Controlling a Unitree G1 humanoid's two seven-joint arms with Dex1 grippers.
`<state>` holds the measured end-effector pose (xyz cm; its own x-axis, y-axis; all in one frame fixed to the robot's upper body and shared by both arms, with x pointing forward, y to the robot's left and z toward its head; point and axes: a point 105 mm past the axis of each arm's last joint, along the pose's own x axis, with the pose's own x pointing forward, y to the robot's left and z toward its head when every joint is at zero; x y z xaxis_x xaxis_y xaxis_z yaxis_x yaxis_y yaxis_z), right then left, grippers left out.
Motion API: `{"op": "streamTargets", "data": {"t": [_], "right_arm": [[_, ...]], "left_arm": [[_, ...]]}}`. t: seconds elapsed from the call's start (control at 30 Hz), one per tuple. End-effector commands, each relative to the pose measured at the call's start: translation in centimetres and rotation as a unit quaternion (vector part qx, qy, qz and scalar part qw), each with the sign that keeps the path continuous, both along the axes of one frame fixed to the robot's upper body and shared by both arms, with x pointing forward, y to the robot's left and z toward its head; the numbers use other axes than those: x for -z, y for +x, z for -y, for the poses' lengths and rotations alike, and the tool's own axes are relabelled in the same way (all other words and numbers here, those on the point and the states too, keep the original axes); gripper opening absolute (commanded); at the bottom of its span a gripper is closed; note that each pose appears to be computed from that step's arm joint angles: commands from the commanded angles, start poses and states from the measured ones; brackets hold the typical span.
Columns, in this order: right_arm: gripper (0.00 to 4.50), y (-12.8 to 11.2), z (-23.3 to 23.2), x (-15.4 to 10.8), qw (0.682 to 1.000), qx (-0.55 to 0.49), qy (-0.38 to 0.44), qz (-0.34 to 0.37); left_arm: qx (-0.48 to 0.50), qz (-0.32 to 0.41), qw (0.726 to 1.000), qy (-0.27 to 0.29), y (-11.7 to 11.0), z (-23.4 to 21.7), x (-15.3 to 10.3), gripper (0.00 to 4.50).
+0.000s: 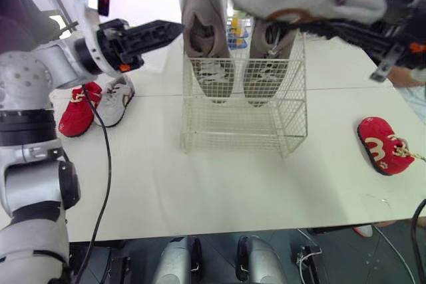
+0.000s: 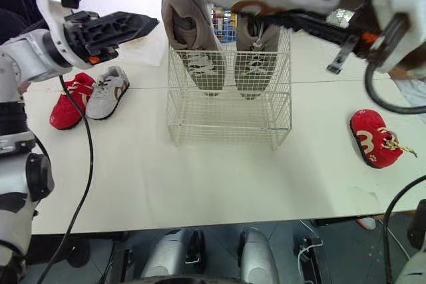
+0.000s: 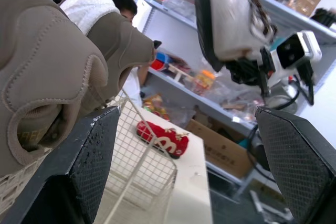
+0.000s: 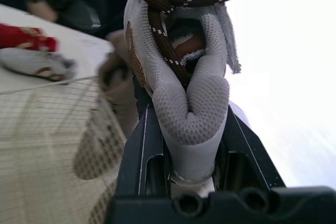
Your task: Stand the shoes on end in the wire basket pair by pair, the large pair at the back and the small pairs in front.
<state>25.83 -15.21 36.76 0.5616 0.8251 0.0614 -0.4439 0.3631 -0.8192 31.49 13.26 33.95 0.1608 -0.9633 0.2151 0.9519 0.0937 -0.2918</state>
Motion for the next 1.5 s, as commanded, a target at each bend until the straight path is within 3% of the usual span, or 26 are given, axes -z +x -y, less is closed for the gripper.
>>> {"op": "streamTargets", "data": {"t": [0.03, 0.57, 0.67, 0.8, 0.9, 0.97, 1.07, 1.1, 1.13, 1.3, 1.4, 1.5], "right_arm": [[0.60, -0.5, -0.8, -0.7, 0.998, -0.022, -0.034, 0.044], [0.60, 0.3, -5.1, 1.1, 0.985, -0.118, -0.102, 0.071], [0.58, 0.4, -5.2, 1.1, 0.985, -0.122, -0.102, 0.071], [0.58, 0.5, -5.2, 1.0, 0.985, -0.121, -0.103, 0.072], [0.58, 0.6, -5.1, 0.8, 0.985, -0.119, -0.100, 0.070], [0.58, 0.7, -5.0, 0.6, 0.987, -0.116, -0.095, 0.066], [0.58, 0.4, -4.3, -0.2, 0.992, -0.117, -0.044, 0.006], [1.44, 0.1, -3.8, -0.6, 0.992, -0.121, -0.018, -0.031], [1.77, -0.2, -3.4, -1.0, 0.991, -0.122, 0.005, -0.059], [4.42, -0.4, -0.4, -2.4, 0.972, -0.108, 0.133, -0.161], [4.48, 0.1, 2.1, -2.0, 0.936, -0.102, 0.241, -0.234], [4.48, 0.1, 2.5, 0.1, 0.888, -0.130, 0.314, -0.311]], "left_arm": [[0.032, 0.020, 0.999, 0.003, -1.4, 0.0, -1.5, 4.26], [0.082, 0.005, 0.996, 0.034, -2.3, 1.8, -0.7, 4.26], [0.081, 0.002, 0.995, 0.055, -2.4, 1.9, 0.3, 3.51], [0.091, 0.000, 0.994, 0.061, -2.7, 2.0, 0.8, 1.55], [0.093, -0.001, 0.994, 0.058, -2.7, 2.1, 0.9, 0.32], [0.091, -0.005, 0.995, 0.051, -2.6, 2.0, 0.8, 0.26], [0.077, -0.009, 0.997, 0.027, -2.3, 1.8, 0.5, 0.26], [0.071, -0.011, 0.997, 0.014, -2.2, 1.7, 0.4, 0.26], [0.066, -0.012, 0.998, 0.002, -2.1, 1.5, 0.2, 0.26], [0.041, -0.014, 0.998, -0.046, -2.1, 1.0, 0.0, 0.26], [0.025, -0.007, 0.997, -0.075, -2.2, 1.0, 0.1, 0.26], [0.012, -0.003, 0.994, -0.111, -2.0, 1.2, 0.0, 0.26]]}}
